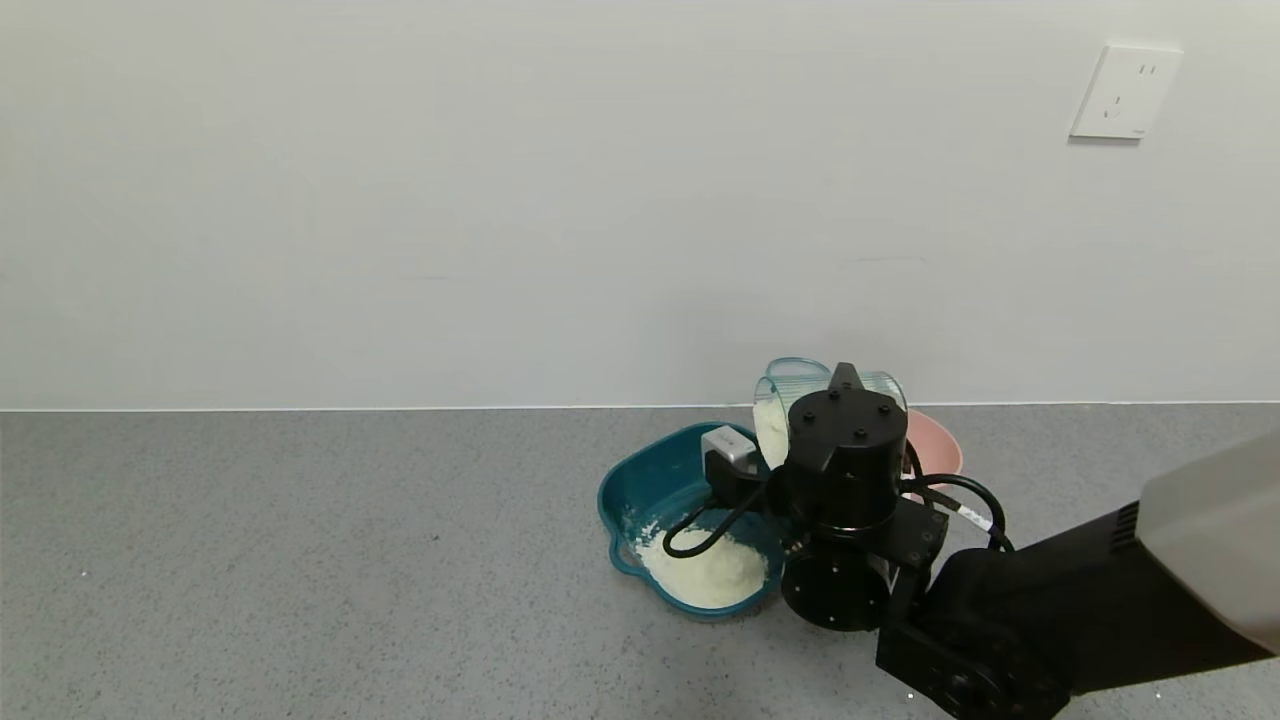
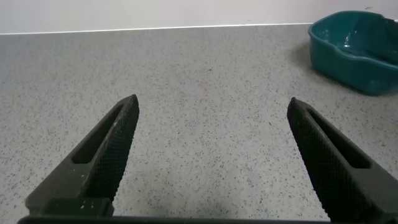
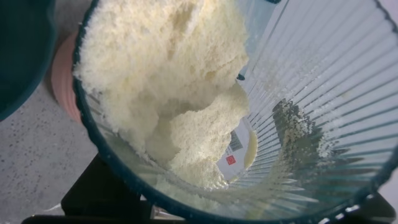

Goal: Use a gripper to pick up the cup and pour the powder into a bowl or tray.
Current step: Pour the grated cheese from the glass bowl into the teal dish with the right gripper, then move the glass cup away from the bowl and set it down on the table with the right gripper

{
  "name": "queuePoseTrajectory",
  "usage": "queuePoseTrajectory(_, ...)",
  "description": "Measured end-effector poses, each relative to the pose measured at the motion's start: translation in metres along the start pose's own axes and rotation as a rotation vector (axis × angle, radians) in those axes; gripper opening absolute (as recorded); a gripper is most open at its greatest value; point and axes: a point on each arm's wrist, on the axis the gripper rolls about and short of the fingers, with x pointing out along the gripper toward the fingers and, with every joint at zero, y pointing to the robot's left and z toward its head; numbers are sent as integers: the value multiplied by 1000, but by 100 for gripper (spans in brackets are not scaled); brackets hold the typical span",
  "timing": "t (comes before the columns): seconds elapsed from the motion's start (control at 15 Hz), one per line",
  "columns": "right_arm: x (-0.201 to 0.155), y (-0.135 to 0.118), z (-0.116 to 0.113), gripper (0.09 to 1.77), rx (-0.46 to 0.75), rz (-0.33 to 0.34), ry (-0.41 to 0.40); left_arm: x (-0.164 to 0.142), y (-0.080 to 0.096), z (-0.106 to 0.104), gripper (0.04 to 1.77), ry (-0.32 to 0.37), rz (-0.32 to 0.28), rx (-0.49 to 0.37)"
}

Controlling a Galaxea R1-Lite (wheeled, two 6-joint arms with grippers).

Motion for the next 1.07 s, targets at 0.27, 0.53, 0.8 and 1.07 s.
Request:
queuePoseTrajectory(0.27,-3,-6,-7,132,82,-6,0,0,0,0,172,0,0,0)
queuePoseTrajectory(0.53,-1,-20,-17,132,226,-23,14,0,0,0,172,0,0,0)
queuePoseTrajectory(0.8,0,-24,-27,132,413,-27,27,0,0,0,172,0,0,0)
queuePoseTrajectory(1.07,6,-23,-38,132,612,-22,26,0,0,0,172,0,0,0)
